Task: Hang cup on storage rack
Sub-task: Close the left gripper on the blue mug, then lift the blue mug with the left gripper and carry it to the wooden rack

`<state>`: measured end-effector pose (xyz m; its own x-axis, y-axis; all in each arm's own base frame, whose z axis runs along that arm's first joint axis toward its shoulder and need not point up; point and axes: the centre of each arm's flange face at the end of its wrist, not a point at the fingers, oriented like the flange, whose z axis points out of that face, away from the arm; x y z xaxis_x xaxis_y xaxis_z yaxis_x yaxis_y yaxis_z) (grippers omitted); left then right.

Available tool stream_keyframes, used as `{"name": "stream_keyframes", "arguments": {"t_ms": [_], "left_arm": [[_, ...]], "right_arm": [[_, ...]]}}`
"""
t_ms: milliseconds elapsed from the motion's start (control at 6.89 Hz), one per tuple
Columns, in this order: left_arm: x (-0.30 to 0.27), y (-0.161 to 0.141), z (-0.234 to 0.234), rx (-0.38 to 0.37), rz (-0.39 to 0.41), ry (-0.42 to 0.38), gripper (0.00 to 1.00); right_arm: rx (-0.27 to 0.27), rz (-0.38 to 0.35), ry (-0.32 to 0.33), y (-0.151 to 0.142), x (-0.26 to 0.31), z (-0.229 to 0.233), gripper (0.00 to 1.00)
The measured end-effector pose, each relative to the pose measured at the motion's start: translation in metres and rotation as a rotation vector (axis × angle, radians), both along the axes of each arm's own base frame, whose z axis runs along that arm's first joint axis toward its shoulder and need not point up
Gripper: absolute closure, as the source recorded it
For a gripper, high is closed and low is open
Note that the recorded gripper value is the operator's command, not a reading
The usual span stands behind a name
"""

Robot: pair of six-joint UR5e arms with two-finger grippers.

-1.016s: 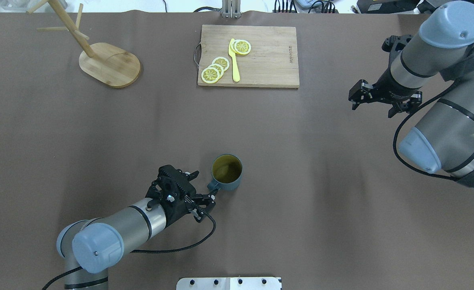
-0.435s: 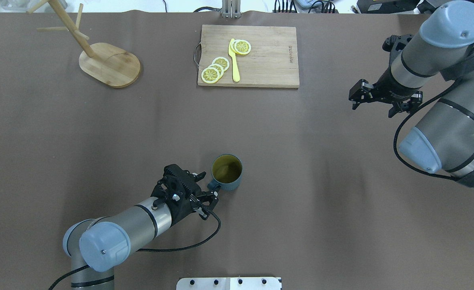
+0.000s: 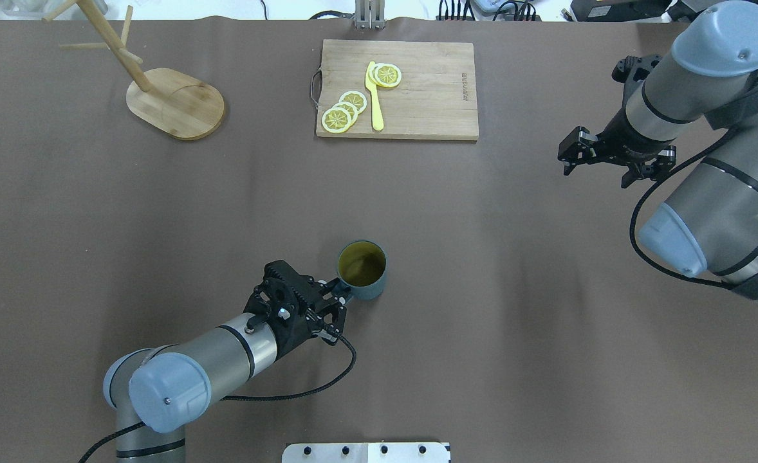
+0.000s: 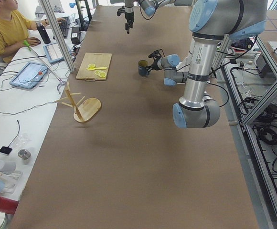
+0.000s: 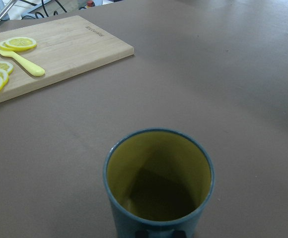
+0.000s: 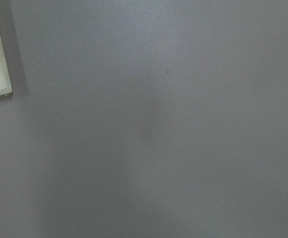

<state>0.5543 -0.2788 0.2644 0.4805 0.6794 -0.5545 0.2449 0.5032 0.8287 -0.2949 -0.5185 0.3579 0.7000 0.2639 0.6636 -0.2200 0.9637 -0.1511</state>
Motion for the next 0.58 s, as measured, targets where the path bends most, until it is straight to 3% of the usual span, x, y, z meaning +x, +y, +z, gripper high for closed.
{"name": "stream_keyframes", "arguments": {"t_ms": [290, 581], "left_arm": [[-0.022, -0.029, -0.012, -0.040, 0.017, 0.051, 1.00], [-0.065, -0.091, -0.006, -0.172, 0.035, 0.115, 1.00]], "right_arm": [[0.000, 0.004, -0.001, 0.001, 0.003, 0.001, 0.00], [-0.003, 0.006, 0.001, 0.006, 0.007, 0.004, 0.00]]}}
